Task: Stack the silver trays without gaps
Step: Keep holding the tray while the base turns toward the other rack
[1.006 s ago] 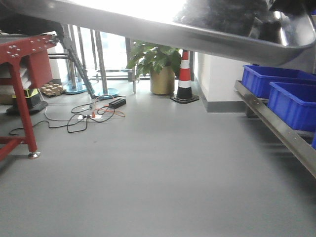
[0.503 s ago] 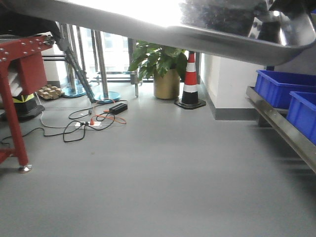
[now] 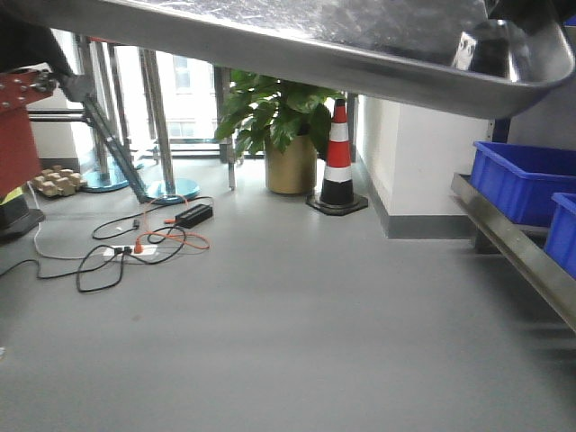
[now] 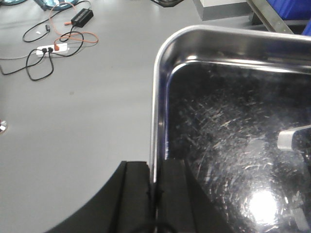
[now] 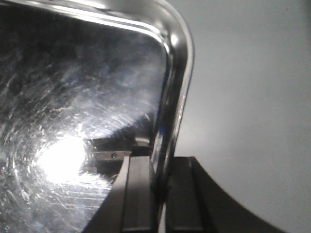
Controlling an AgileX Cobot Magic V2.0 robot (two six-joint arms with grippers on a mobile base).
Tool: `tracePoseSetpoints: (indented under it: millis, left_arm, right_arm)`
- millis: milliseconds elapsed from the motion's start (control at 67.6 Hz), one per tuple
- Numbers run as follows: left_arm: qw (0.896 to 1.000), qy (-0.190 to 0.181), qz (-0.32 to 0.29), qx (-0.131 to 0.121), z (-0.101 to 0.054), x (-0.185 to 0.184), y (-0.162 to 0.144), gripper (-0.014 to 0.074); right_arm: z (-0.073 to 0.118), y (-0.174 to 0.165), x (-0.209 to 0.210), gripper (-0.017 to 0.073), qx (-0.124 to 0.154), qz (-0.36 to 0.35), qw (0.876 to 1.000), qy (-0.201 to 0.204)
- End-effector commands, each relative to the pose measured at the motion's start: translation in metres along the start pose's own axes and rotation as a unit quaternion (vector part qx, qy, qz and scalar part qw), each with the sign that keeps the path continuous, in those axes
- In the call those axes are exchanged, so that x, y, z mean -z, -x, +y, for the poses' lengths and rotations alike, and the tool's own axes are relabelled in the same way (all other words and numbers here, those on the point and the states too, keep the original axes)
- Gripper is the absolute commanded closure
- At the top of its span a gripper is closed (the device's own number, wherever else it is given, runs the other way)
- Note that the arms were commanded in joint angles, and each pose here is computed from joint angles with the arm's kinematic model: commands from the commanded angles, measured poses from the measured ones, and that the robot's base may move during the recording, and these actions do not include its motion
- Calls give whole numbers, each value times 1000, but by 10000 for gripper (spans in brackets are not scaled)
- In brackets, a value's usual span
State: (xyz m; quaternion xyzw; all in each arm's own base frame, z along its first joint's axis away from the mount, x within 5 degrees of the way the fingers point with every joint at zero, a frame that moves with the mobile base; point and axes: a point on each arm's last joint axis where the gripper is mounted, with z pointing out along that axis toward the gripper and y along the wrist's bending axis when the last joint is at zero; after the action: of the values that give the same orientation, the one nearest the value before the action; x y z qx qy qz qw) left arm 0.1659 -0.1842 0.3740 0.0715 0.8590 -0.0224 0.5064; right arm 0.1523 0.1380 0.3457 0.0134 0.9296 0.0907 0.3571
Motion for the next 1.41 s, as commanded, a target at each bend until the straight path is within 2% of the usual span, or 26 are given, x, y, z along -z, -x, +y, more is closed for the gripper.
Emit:
tracePoseSetpoints:
  millis: [0,562,1006,1391]
  left_arm:
    - [1000,-10,-26,-7,0,5,6,604]
    - [1000,-8,-26,-6,1,4,6,604]
    - [1000,-7,-28,-7,1,4,7,604]
    - [1000,-7,-28,-7,1,4,7,604]
  right_arm:
    - [2,2,2,574,14,-14,1000,15]
    - [18,10,5,574,15,-57,993,102]
    - [32,16,10,574,15,-95,979,180]
    - [39,19,14,574,15,-115,968,221]
